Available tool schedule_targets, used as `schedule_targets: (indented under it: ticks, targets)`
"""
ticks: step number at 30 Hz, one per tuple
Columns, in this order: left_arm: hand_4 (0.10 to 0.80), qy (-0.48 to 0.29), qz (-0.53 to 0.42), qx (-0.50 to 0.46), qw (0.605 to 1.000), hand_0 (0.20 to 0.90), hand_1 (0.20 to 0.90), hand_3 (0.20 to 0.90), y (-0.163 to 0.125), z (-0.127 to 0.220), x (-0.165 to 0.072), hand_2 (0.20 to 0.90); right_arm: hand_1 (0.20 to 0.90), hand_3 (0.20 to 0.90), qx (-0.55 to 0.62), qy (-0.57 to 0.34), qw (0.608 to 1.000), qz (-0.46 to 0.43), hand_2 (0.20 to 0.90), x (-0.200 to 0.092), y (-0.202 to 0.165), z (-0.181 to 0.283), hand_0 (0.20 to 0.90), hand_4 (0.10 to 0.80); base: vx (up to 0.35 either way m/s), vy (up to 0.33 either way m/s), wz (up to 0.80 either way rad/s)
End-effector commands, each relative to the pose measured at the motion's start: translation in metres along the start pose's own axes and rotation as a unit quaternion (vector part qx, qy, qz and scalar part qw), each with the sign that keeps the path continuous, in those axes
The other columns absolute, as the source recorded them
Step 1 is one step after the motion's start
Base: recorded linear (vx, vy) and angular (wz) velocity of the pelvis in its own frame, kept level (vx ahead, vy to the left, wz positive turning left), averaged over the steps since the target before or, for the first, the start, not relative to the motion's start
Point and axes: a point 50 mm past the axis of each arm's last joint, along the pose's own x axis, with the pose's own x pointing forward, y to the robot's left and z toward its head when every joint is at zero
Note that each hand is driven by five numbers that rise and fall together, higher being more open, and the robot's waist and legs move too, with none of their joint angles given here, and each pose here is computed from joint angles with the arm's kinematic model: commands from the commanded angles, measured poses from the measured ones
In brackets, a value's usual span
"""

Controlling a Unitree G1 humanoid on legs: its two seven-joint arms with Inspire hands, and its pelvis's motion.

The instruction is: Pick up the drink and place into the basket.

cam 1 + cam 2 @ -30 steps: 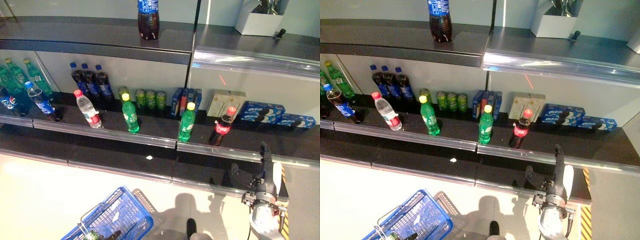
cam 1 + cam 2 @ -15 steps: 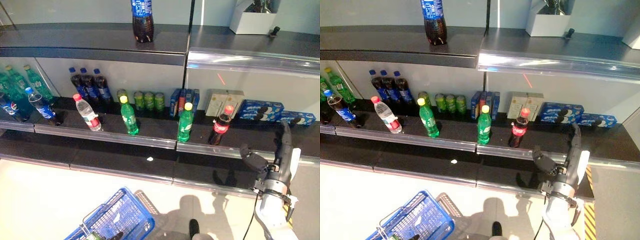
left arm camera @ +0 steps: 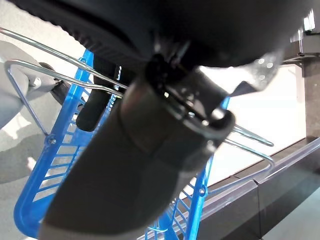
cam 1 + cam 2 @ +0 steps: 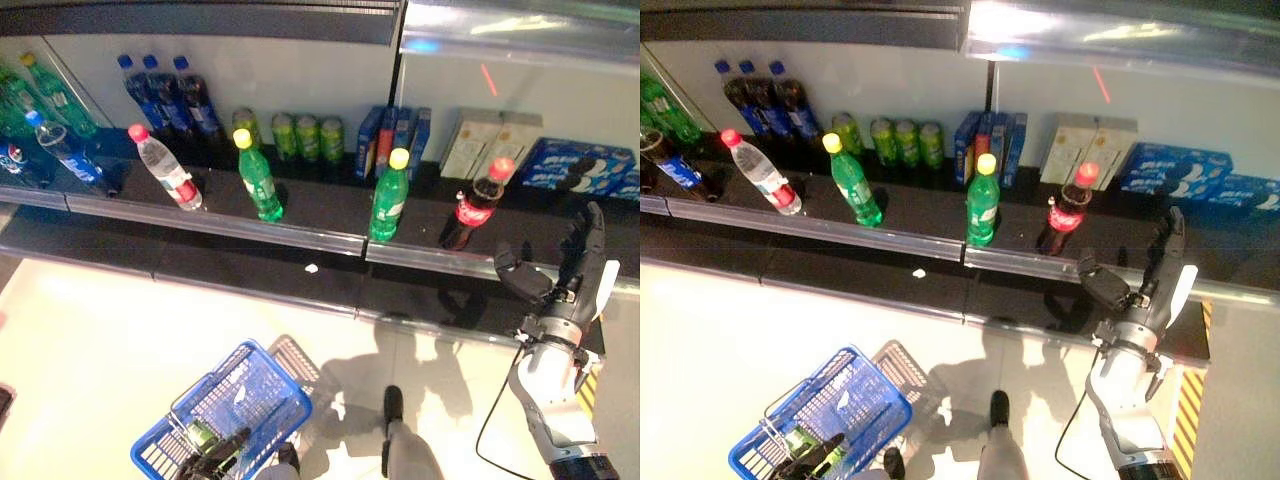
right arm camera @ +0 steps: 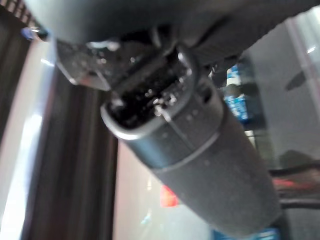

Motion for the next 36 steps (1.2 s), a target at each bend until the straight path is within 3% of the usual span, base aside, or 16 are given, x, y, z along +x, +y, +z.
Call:
schedule_targets:
  ticks: [1,20,36]
  targets:
    - [0.100,-0.003,-0.054,-0.015,0.998,0.300,0.300,0.200,-0.010,-0.013,-0.005,0.300,0.900,0.900,0.061,-0.147,0.987,-0.038,0.900,0.030,-0.007,0.058,0.900,0.800,-0.138,-0.032,0.03]
    - [0.100,-0.011,-0.111,-0.026,0.993,0.300,0.300,0.200,-0.052,-0.001,0.001,0.300,0.900,0.900,0.079,-0.223,0.970,-0.052,0.900,0.064,0.018,0.111,0.900,0.800,-0.050,0.012,0.01]
    - [0.100,-0.028,-0.155,-0.005,0.988,0.300,0.300,0.200,-0.078,0.015,0.000,0.300,0.900,0.900,0.100,-0.248,0.960,-0.086,0.900,0.087,0.015,0.146,0.900,0.800,-0.013,-0.005,0.02]
